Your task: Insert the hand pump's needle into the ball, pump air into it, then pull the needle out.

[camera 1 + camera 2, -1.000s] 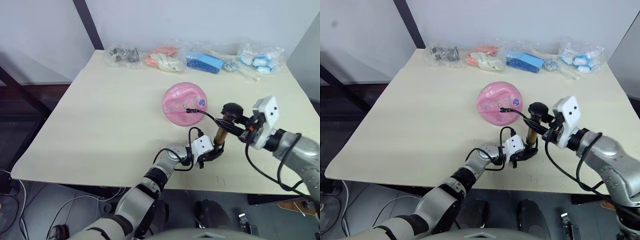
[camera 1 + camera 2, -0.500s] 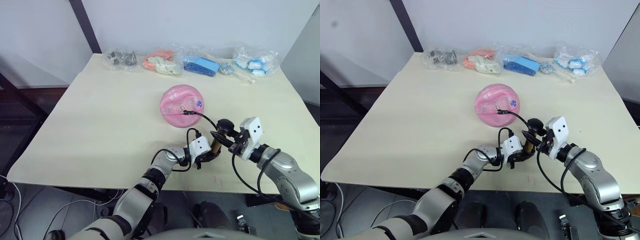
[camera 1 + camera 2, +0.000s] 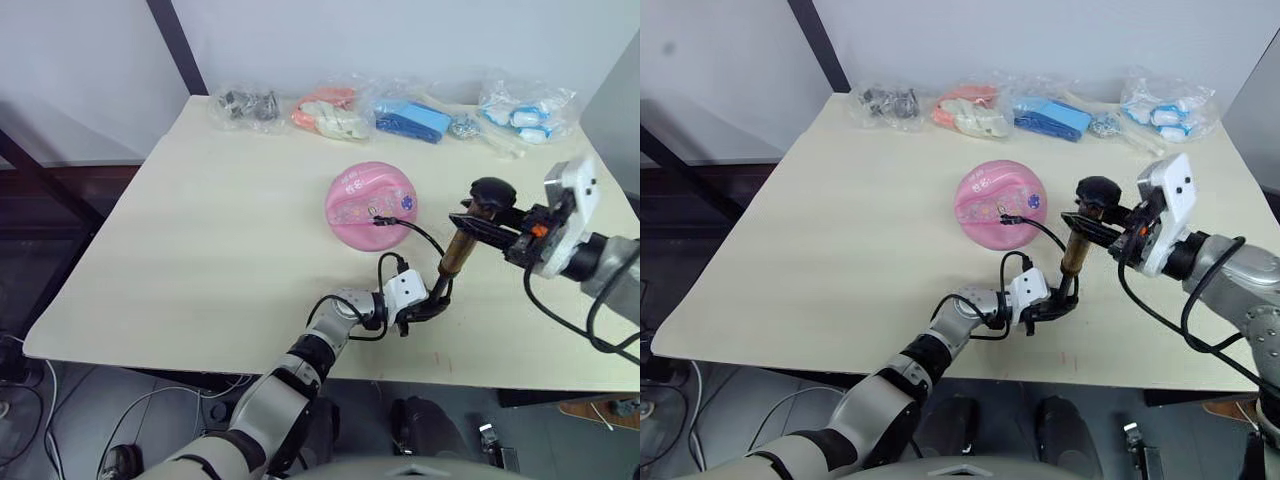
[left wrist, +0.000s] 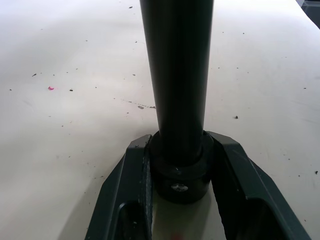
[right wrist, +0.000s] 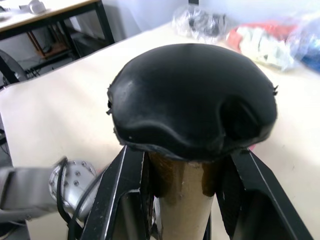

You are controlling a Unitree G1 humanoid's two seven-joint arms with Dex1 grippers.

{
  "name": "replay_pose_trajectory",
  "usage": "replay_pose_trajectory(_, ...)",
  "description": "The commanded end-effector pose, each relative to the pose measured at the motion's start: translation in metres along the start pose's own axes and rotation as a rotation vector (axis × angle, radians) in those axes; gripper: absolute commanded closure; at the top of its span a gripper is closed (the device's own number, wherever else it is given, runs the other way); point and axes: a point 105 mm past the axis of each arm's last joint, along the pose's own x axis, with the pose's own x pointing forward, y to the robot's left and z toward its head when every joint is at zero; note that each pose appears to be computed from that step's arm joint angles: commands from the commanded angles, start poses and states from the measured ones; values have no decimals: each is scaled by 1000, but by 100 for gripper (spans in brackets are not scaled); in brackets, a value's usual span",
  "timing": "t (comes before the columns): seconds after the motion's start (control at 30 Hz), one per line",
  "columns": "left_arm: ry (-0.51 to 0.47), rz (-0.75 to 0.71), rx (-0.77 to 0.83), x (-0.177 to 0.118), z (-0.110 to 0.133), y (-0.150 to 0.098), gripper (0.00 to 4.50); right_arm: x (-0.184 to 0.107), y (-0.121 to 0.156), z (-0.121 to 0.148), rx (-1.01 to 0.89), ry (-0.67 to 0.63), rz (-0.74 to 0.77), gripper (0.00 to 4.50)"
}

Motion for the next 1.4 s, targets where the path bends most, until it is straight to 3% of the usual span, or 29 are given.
replay_pose_trajectory(0.03, 91, -52, -48, 0, -26, -17, 338, -18, 4, 51, -116, -122, -17, 345)
replay_pose_trajectory(0.13, 89, -52, -50, 0, -26, -17, 338, -20, 5, 55, -110, -117, -16, 345)
replay_pose_trajectory(0.3, 88, -53, -49, -1, -26, -17, 338, -11, 4, 20, -47, -37, -16, 345)
replay_pose_trajectory(0.47, 89, -50, -47, -2, -26, -16, 338, 5, 2, -59, 102, 75, -30, 345)
replay_pose_trajectory(0.6, 89, -45, -47, -3, -26, -15, 338, 11, 5, -102, 123, 154, -31, 345)
replay_pose_trajectory(0.73, 90, -40, -48, -3, -27, -14, 338, 14, 15, -163, 199, 261, -32, 345)
replay_pose_trajectory(0.83, 91, -37, -48, -4, -26, -13, 338, 15, 24, -184, 209, 298, -19, 345)
replay_pose_trajectory(0.93, 93, -35, -51, -4, -27, -12, 338, 15, 25, -178, 193, 274, -12, 345)
replay_pose_trajectory(1.07, 93, -36, -55, -4, -28, -13, 338, 13, 10, -141, 133, 187, -41, 345)
replay_pose_trajectory(1.4, 91, -37, -60, 0, -29, -17, 338, -5, 0, -10, -35, -44, -35, 345)
